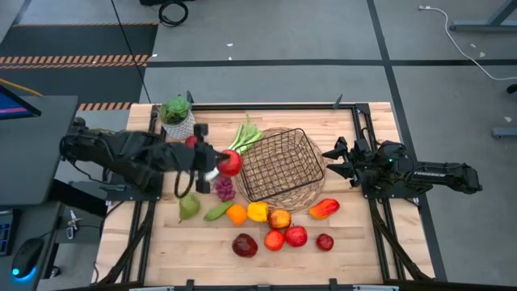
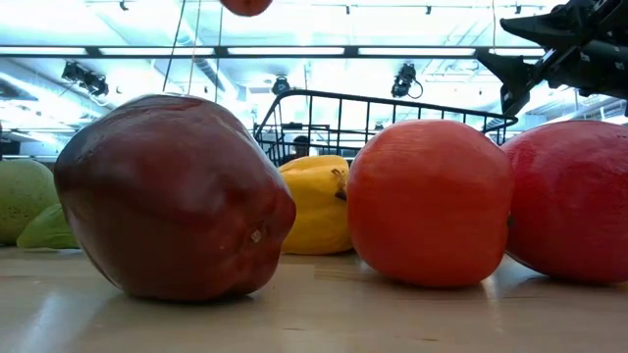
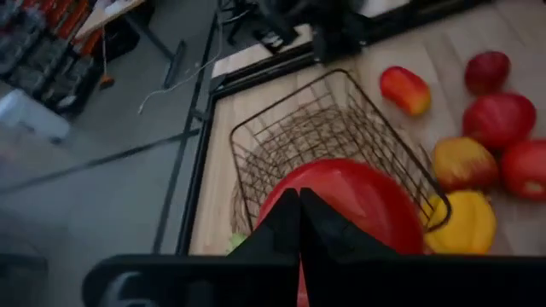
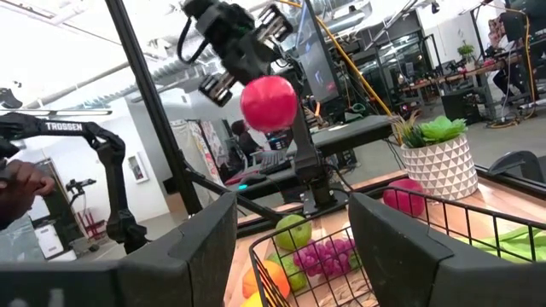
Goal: Build produce basket
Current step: Put the red apple into the black wire basket
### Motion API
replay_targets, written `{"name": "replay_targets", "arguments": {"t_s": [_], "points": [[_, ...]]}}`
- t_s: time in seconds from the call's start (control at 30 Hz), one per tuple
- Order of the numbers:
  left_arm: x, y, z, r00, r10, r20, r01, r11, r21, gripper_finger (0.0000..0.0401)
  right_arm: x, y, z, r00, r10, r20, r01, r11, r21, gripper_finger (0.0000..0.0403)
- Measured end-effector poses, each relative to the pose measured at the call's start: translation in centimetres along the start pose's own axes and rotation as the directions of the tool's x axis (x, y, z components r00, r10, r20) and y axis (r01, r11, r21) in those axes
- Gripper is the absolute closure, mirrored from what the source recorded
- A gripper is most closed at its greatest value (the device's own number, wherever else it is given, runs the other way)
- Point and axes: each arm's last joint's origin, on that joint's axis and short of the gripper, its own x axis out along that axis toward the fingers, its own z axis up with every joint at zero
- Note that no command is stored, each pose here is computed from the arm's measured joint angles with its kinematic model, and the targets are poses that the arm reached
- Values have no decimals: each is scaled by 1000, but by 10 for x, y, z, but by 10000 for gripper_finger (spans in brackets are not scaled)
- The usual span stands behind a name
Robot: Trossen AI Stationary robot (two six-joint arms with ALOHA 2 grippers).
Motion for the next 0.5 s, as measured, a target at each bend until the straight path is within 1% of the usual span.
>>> {"name": "replay_targets", "arguments": {"t_s": [0.13, 0.27, 0.37, 0.5], "points": [[4, 14, -3, 1000, 6, -4, -7, 994, -112, 401, 0, 0, 0, 1000, 0, 0, 0, 1000, 0, 172], [9, 24, -5, 999, -31, -8, 29, 976, -215, 401, 0, 0, 0, 1000, 0, 0, 0, 1000, 0, 172], [14, 31, -6, 999, -53, 1, 51, 954, -296, 401, 0, 0, 0, 1000, -1, 0, 1, 1000, 0, 172], [17, 39, -7, 997, -75, 20, 77, 912, -403, 401, 0, 0, 0, 1000, 0, -1, 0, 1000, 0, 172]]}}
